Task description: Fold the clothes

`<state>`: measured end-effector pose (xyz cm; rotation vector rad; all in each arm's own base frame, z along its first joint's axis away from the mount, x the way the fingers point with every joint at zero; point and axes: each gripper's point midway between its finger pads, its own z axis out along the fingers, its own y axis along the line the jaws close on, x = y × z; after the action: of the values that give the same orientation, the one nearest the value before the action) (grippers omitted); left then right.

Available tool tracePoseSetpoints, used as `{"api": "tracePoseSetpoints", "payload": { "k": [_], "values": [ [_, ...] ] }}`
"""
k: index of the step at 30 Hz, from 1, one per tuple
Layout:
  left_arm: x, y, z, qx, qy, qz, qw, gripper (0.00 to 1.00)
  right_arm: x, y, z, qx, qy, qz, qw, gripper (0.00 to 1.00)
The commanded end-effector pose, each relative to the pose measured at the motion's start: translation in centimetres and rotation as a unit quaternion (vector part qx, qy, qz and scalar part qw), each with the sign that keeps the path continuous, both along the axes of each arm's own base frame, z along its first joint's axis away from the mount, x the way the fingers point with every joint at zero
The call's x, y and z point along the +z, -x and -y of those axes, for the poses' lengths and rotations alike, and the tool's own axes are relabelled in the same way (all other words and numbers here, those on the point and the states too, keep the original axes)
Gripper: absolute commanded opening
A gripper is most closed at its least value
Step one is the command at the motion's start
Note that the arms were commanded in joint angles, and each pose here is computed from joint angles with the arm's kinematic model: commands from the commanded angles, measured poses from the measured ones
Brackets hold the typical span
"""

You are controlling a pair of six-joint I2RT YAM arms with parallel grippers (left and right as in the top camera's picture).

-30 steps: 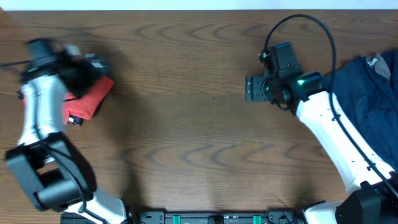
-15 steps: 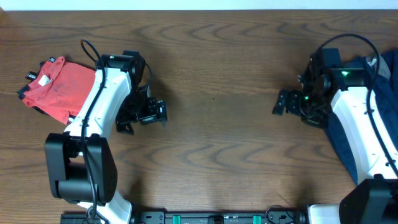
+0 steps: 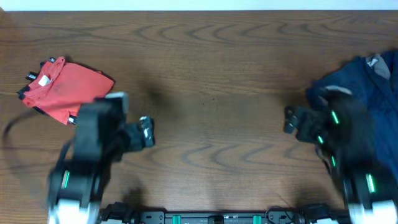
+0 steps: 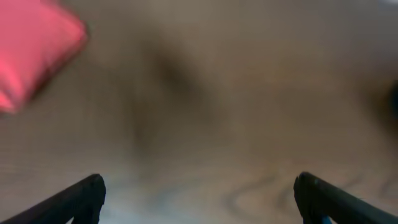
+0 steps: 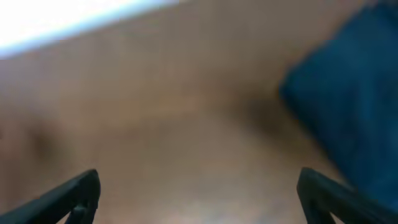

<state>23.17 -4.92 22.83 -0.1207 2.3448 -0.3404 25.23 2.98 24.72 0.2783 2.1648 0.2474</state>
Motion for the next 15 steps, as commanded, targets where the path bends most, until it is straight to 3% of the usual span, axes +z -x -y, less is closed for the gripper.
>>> {"api": "tracePoseSetpoints", "payload": {
  "k": [1, 8, 15],
  "values": [
    [2.4, 2.1, -0.4, 0.002, 0.003, 0.077, 0.997, 0.98, 1.6, 2.9, 2.6, -0.06, 0.015, 0.07, 0.996, 0.99],
    [7.2, 6.7, -1.0, 0.003, 0.02, 0.215, 0.976, 0.98, 4.5, 8.8, 3.6, -0.063, -0.008, 0.168, 0.984, 0.99],
    [8.1, 7.9, -1.2, 0.003, 0.024, 0.244, 0.969, 0.98, 2.3, 10.8, 3.9, -0.062, 0.0, 0.136, 0.989, 0.99]
  ]
}}
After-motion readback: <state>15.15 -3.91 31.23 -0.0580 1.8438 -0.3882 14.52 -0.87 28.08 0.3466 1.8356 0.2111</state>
